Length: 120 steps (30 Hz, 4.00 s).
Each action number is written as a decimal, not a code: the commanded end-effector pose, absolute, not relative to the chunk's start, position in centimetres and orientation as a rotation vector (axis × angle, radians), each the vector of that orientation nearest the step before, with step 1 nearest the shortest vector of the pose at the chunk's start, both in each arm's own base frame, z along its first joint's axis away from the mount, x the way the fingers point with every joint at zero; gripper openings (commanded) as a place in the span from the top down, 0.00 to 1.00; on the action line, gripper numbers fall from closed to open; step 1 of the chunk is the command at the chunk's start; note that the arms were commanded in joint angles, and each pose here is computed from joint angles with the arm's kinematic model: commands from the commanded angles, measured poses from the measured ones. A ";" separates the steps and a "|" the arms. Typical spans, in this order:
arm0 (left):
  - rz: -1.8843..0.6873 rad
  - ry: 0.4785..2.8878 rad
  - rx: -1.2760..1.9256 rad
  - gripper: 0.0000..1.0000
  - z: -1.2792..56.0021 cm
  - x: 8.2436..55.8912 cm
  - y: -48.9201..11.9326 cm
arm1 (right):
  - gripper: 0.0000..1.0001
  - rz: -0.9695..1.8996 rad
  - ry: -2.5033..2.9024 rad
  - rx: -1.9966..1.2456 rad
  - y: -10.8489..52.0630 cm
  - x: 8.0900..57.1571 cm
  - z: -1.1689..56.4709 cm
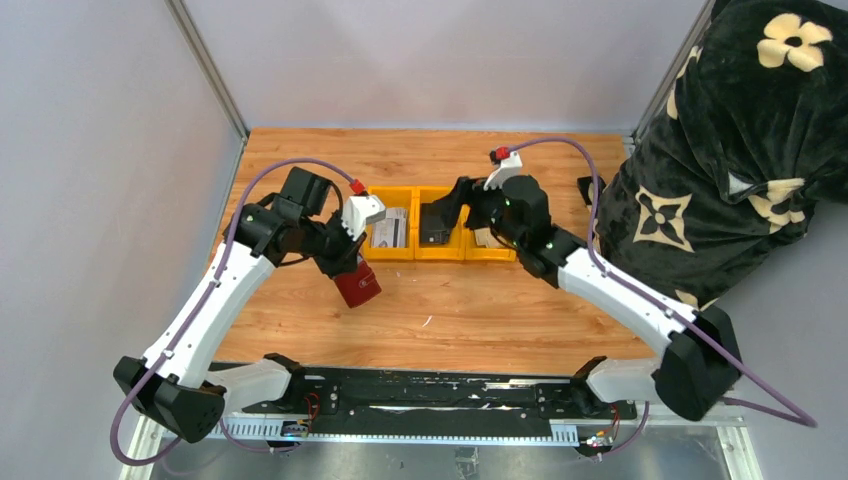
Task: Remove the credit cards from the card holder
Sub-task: Move the storage box to the center of the board, then open the card holder at the center of the board.
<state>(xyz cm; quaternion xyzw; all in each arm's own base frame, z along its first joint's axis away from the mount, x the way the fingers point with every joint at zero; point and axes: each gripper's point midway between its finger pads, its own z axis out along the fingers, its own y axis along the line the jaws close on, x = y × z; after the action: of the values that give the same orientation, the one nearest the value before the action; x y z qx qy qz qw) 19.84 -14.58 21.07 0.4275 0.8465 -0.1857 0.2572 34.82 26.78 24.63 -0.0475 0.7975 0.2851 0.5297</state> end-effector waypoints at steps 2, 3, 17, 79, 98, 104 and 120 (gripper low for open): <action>-0.622 2.163 1.143 1.00 26.3 18.5 -16.2 | 0.14 1.218 1.697 -0.606 34.2 23.0 26.9; -0.648 2.164 1.140 1.00 26.7 18.2 -16.4 | 0.14 1.255 1.662 -0.646 34.8 21.7 27.3; -0.897 2.061 1.149 1.00 31.8 13.4 -18.0 | 0.12 1.542 1.516 -0.924 39.4 13.7 26.8; -0.456 2.000 0.739 1.00 32.5 19.8 -14.1 | 0.20 0.876 1.674 -0.276 35.8 18.7 34.8; -0.607 1.993 0.650 1.00 33.1 19.3 -15.7 | 0.50 0.882 1.696 -0.312 41.4 19.4 35.7; -0.657 1.985 0.657 1.00 33.6 18.9 -16.3 | 0.50 0.817 1.706 -0.315 42.0 20.3 35.3; -0.662 1.955 0.656 1.00 34.8 18.9 -16.3 | 0.78 0.577 1.760 -0.339 41.4 22.4 32.6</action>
<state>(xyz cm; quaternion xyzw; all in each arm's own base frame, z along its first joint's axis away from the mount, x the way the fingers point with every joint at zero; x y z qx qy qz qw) 19.55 -15.08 31.58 0.2513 0.8324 -0.2301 0.4370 21.19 42.33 33.76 -0.1503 0.7432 0.3023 0.5777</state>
